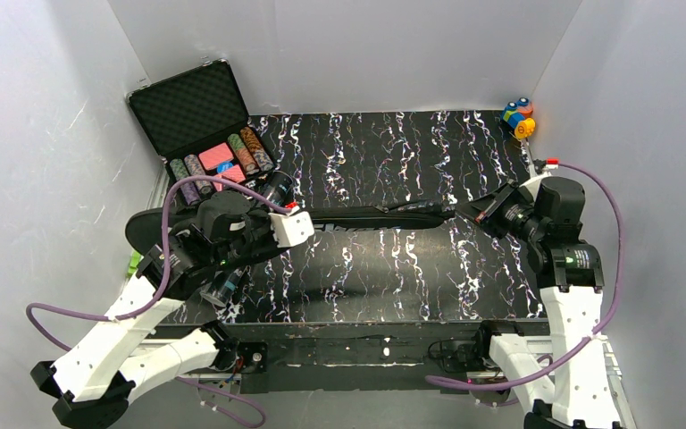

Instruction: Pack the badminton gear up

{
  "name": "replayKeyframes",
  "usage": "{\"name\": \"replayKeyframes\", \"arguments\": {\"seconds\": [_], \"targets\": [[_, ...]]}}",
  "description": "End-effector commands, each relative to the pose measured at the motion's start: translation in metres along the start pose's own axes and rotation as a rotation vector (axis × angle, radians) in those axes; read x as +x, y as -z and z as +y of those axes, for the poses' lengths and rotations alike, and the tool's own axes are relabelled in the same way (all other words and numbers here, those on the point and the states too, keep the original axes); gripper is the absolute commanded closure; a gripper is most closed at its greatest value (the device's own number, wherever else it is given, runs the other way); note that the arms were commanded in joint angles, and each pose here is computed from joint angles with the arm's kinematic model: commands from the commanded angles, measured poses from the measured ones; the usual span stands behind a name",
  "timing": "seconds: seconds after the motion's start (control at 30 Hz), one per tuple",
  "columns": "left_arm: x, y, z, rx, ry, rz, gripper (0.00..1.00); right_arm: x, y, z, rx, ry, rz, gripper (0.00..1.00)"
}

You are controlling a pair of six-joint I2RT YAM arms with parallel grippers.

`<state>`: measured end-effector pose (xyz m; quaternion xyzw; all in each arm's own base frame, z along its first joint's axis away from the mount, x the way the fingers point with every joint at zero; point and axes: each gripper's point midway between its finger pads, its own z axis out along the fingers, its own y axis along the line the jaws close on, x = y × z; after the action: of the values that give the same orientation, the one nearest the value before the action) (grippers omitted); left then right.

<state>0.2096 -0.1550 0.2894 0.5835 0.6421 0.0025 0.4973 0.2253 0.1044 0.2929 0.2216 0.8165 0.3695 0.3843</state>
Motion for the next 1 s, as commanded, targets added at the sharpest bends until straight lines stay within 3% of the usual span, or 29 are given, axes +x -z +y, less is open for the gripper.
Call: {"name": "replayKeyframes", "arguments": {"seconds": [0.0, 0.63, 0.83, 0.97], "targets": [[-0.027, 0.009, 0.025, -0.091, -0.006, -0.106, 1.00, 0.002, -0.001, 0.013, -0.083, 0.000, 0.016, 0.96], [-0.036, 0.008, 0.028, -0.087, 0.008, -0.126, 1.00, 0.041, -0.028, 0.023, -0.082, -0.021, 0.105, 0.99], [-0.036, 0.010, 0.028, -0.090, -0.003, -0.129, 1.00, 0.013, -0.006, 0.013, 0.058, 0.115, -0.001, 0.78], [-0.033, 0.012, 0.027, -0.088, -0.008, -0.126, 1.00, -0.016, 0.022, 0.029, 0.087, 0.201, -0.104, 0.72]]}}
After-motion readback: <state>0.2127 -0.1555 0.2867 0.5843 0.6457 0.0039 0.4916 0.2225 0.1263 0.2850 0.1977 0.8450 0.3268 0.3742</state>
